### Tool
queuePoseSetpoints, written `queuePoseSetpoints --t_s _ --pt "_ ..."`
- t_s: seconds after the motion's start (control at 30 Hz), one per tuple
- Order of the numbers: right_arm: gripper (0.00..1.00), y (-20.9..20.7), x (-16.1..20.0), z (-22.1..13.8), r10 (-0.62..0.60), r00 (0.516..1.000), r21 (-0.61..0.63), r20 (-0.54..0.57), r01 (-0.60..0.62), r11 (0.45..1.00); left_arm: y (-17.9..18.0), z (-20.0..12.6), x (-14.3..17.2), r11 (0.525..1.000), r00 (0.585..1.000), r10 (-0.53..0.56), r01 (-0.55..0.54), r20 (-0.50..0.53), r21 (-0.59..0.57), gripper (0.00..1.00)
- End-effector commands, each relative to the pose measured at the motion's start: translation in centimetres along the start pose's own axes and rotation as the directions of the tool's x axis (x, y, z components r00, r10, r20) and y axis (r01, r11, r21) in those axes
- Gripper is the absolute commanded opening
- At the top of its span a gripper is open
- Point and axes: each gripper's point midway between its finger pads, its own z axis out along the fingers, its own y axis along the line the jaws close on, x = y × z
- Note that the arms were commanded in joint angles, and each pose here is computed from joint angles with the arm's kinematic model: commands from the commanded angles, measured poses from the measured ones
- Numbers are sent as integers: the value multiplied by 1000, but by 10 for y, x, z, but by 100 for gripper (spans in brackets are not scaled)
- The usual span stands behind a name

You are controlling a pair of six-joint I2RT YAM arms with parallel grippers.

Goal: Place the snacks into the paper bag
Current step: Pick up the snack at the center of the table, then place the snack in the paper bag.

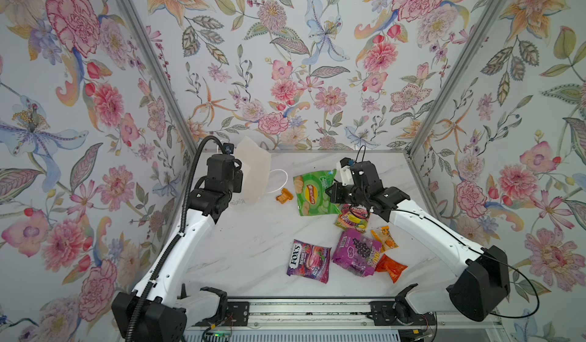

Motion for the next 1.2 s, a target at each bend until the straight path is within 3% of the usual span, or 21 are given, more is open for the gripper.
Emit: queuePoseSetpoints --t_s 0.0,0.27,0.43,0.7,0.9,1.17 --pt "0 25 -34 -25 8 994 -71 107 0 997 13 -4 -7 999 1000 -7 7 -4 -48 0" --pt "0 73 -90 -74 14 965 -201 262 40 979 1 2 -10 1000 999 17 -18 -48 -17 0" --pt "0 95 -124 -107 7 929 -221 370 81 972 -8 8 -10 1000 997 31 -31 -71 -2 0" --pt "0 141 -154 -140 -5 894 -300 448 156 941 -26 12 -16 997 993 71 -69 -90 25 0" --pt "0 173 -147 -124 5 915 -361 403 154 920 -34 13 -22 997 992 78 -75 -95 34 0" --pt "0 175 -116 -76 54 951 -334 305 54 941 -29 10 -27 997 993 78 -80 -93 -19 0"
